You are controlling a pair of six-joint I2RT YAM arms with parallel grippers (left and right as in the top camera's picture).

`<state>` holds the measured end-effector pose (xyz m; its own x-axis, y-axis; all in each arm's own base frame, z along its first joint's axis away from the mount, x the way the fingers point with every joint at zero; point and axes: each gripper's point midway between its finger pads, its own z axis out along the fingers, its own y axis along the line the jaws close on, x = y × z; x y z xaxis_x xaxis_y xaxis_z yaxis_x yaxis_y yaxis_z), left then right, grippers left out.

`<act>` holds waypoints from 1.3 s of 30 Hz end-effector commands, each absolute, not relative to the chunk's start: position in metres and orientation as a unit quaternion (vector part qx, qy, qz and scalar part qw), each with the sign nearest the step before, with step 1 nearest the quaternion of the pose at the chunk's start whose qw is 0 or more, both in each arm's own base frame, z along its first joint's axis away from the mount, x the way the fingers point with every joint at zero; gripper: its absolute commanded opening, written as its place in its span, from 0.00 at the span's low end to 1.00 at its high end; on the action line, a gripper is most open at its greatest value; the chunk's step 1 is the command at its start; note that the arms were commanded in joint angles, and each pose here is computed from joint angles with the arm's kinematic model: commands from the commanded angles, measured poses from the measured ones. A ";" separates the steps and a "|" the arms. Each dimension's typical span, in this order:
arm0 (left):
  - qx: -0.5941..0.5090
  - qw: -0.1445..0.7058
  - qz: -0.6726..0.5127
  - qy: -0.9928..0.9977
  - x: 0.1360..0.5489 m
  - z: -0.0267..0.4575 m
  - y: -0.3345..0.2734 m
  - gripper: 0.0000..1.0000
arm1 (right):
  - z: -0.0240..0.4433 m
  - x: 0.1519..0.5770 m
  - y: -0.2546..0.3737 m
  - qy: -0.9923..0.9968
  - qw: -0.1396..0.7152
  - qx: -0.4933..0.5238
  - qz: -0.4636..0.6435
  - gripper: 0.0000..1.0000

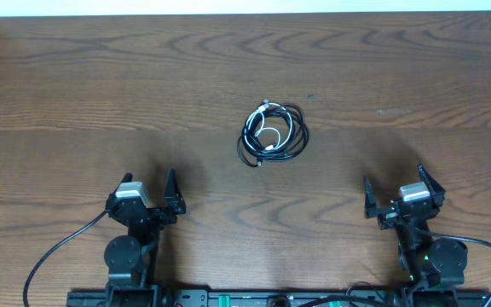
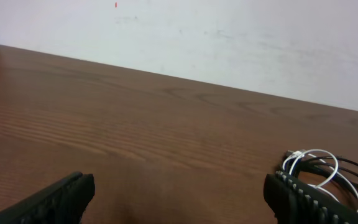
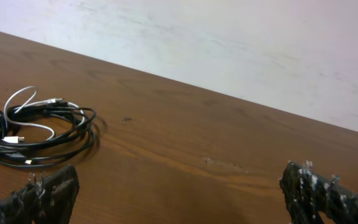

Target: Untangle cables

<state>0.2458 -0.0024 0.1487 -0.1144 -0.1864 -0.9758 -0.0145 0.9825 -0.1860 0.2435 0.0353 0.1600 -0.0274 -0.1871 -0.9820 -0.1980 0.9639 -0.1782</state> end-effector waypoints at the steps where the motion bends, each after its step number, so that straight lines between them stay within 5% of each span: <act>1: -0.066 0.641 -0.053 0.763 0.244 0.132 -0.001 0.93 | 0.158 0.243 0.037 0.718 0.682 -0.140 0.006 0.99; 34: -0.066 0.640 -0.052 0.764 0.244 0.132 -0.001 0.93 | 0.158 0.243 0.038 0.717 0.682 -0.141 0.007 0.99; 39: -0.057 0.612 -0.042 0.788 0.245 0.115 -0.001 0.93 | 0.189 0.241 0.049 0.667 0.727 -0.165 0.020 0.99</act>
